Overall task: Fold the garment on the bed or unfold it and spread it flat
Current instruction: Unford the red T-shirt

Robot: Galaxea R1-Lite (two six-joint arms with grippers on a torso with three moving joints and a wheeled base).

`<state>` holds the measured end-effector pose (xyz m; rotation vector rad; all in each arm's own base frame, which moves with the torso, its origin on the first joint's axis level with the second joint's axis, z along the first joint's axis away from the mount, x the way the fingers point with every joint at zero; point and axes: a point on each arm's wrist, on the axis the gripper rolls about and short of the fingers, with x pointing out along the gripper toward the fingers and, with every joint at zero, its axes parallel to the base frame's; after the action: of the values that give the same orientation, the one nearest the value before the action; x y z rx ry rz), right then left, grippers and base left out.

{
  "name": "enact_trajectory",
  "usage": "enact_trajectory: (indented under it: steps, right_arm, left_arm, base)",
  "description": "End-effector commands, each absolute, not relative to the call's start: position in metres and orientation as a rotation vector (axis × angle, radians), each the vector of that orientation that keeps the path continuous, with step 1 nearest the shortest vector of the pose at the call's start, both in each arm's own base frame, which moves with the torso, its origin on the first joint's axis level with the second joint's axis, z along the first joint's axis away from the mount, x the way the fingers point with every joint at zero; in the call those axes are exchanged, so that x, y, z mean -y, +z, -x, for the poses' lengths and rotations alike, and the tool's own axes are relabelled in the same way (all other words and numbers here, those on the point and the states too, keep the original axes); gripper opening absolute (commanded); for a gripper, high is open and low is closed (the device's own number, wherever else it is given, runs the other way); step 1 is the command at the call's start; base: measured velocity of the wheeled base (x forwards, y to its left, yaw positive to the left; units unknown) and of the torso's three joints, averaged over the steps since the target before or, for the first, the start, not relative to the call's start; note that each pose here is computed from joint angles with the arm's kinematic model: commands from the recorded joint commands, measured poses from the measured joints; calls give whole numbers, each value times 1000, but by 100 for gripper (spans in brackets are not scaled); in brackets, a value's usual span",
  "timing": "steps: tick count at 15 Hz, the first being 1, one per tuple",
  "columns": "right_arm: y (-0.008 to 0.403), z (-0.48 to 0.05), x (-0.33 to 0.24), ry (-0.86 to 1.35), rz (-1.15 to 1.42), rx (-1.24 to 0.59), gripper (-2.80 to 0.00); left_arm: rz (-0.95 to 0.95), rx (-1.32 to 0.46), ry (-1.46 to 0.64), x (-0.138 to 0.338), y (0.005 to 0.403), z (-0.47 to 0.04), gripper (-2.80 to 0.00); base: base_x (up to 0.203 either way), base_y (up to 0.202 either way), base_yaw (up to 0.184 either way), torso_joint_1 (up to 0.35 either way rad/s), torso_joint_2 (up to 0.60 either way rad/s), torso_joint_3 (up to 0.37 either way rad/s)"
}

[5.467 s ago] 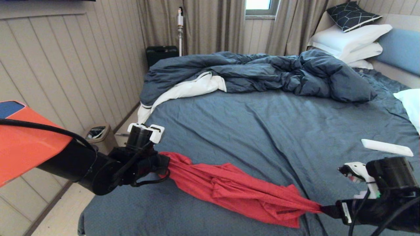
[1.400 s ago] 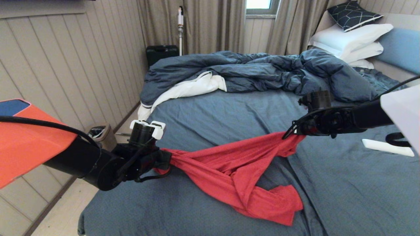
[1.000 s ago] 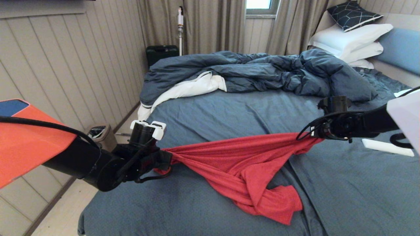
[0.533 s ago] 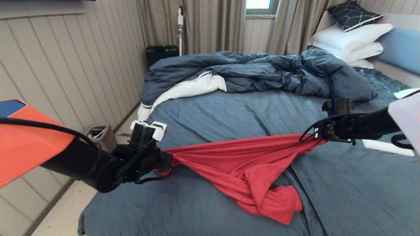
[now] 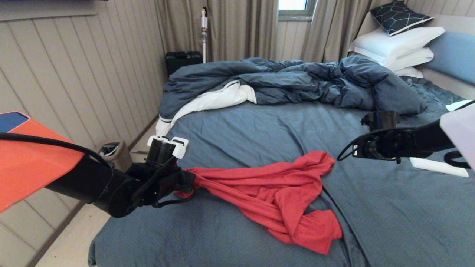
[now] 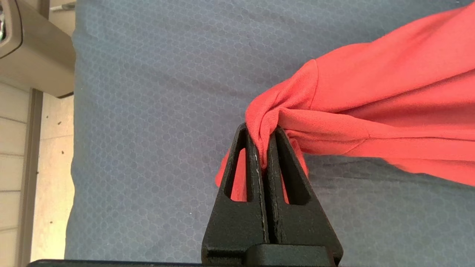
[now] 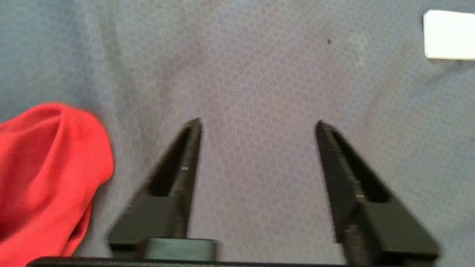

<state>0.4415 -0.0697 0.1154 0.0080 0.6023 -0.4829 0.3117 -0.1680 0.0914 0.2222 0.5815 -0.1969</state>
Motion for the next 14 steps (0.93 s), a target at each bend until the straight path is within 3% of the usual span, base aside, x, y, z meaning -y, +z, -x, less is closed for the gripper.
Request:
enact_trajectory:
  steps: [1, 4, 8, 14]
  right_arm:
    - [133, -428, 62, -469, -14, -579, 0]
    - [147, -388, 24, -321, -58, -609, 0]
    - [144, -344, -67, -22, -37, -705, 0]
    - [111, -340, -158, 189, 21, -795, 0]
  left_arm:
    - [-220, -577, -196, 169, 92, -312, -280]
    - [-221, -576, -201, 170, 92, -312, -280]
    - [-220, -589, -198, 165, 91, -303, -280]
    - [-168, -610, -173, 157, 85, -291, -280]
  base:
    - [0, 0, 0, 0, 0, 0]
    - [0, 0, 0, 0, 0, 0]
    - [0, 0, 0, 0, 0, 0]
    - [0, 0, 0, 0, 0, 0]
